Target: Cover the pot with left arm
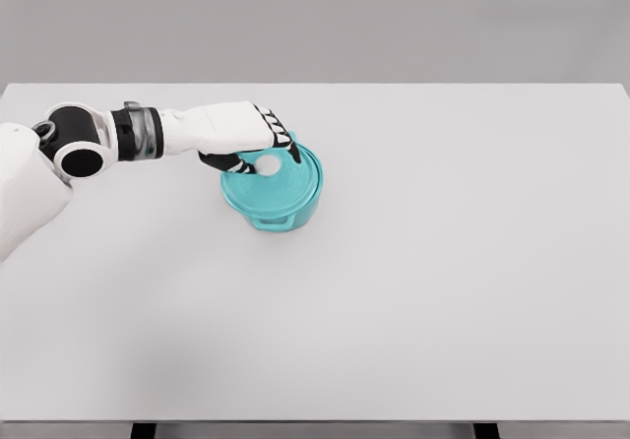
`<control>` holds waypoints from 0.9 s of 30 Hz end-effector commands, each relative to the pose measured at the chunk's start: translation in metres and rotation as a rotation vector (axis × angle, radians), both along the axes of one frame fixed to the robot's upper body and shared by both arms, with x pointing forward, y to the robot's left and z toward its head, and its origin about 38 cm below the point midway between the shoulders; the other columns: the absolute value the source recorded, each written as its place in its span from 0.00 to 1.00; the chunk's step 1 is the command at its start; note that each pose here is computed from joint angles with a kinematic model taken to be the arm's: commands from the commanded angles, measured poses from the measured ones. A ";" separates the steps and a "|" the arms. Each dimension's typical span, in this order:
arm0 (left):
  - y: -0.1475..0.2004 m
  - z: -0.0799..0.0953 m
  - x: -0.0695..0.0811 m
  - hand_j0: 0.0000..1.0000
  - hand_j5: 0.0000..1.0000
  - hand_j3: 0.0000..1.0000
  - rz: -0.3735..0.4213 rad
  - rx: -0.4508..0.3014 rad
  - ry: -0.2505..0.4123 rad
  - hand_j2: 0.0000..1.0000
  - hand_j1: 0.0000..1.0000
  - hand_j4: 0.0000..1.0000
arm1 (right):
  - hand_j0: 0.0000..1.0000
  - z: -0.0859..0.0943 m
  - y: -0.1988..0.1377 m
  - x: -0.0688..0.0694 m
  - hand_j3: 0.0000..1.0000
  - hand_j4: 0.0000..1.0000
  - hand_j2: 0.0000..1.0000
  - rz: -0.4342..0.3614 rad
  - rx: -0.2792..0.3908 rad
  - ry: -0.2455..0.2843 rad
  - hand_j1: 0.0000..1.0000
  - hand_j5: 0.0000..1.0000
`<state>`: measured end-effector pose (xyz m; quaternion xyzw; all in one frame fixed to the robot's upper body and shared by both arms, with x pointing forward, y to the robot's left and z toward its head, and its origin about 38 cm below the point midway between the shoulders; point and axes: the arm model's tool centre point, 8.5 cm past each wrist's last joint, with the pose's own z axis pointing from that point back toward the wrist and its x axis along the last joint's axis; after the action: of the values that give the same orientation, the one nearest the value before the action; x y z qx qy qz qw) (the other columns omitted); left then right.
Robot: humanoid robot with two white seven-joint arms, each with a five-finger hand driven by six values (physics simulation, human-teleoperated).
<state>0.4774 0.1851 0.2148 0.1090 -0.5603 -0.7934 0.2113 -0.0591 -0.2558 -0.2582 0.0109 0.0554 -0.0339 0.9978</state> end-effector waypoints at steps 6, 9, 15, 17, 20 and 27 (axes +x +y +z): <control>0.000 0.001 0.000 0.75 0.75 0.75 0.003 -0.006 0.002 0.75 0.75 0.75 | 1.00 0.000 0.000 0.000 1.00 1.00 1.00 0.000 0.000 0.000 1.00 1.00; 0.001 0.001 0.000 0.76 0.76 0.76 0.004 -0.005 0.002 0.76 0.76 0.76 | 1.00 0.000 0.000 0.000 1.00 1.00 1.00 0.000 0.000 0.000 1.00 1.00; 0.005 0.001 0.001 0.78 0.78 0.78 0.010 0.000 0.001 0.78 0.78 0.78 | 1.00 0.000 0.000 0.001 1.00 1.00 1.00 0.000 0.000 -0.001 1.00 1.00; 0.005 0.001 0.001 0.78 0.78 0.78 0.011 0.001 0.001 0.78 0.78 0.78 | 1.00 0.000 0.000 0.000 1.00 1.00 1.00 0.000 0.000 0.000 1.00 1.00; 0.007 0.001 0.001 0.78 0.78 0.78 0.014 0.002 0.000 0.78 0.78 0.78 | 1.00 0.000 0.000 0.000 1.00 1.00 1.00 0.000 0.000 0.000 1.00 1.00; 0.031 0.040 -0.006 0.81 0.81 0.81 0.020 0.004 -0.088 0.81 0.81 0.81 | 1.00 0.000 0.000 0.000 1.00 1.00 1.00 0.000 0.000 0.000 1.00 1.00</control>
<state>0.4756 0.2050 0.2407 0.1366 -0.5627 -0.7904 0.1997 -0.0591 -0.2558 -0.2582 0.0109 0.0554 -0.0339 0.9978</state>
